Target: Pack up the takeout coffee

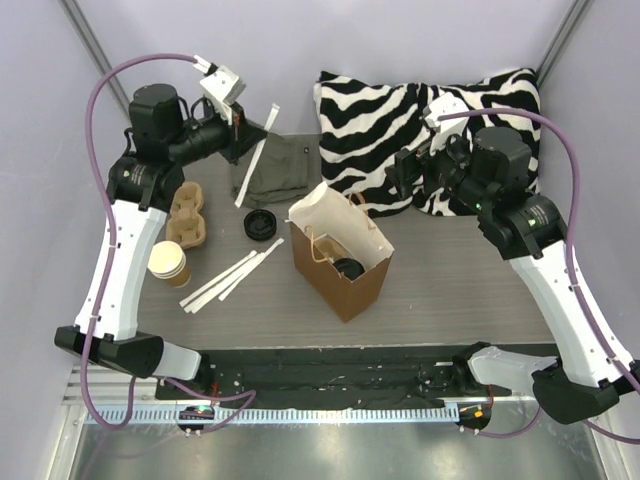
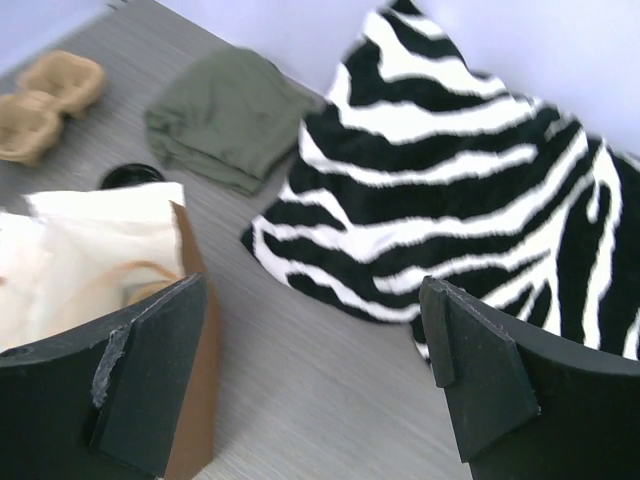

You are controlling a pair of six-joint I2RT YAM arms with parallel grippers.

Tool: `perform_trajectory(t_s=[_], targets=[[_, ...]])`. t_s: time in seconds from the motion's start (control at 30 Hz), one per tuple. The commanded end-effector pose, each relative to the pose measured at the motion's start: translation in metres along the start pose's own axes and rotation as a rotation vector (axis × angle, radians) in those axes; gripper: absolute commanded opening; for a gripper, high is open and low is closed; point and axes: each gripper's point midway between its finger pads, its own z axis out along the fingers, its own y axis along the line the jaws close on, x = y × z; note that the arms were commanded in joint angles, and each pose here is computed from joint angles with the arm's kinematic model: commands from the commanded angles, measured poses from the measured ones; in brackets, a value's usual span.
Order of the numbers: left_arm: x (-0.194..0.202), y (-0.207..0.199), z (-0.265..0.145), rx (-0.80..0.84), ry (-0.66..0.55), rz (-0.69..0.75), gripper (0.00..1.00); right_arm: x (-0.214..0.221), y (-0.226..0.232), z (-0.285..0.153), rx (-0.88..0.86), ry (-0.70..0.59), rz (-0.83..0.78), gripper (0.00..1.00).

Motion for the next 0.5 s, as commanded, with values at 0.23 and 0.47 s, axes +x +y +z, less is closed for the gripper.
perform_trajectory(t_s=[0.23, 0.47], targets=[[-0.078, -0.164, -0.007, 0.715, -0.348, 0.319, 0.00, -0.043, 0.019, -0.034, -0.125, -0.124, -0.046, 0.95], [-0.050, -0.223, -0.005, 0.995, -0.391, 0.369, 0.00, -0.029, 0.013, -0.040, -0.074, -0.100, 0.002, 0.96]])
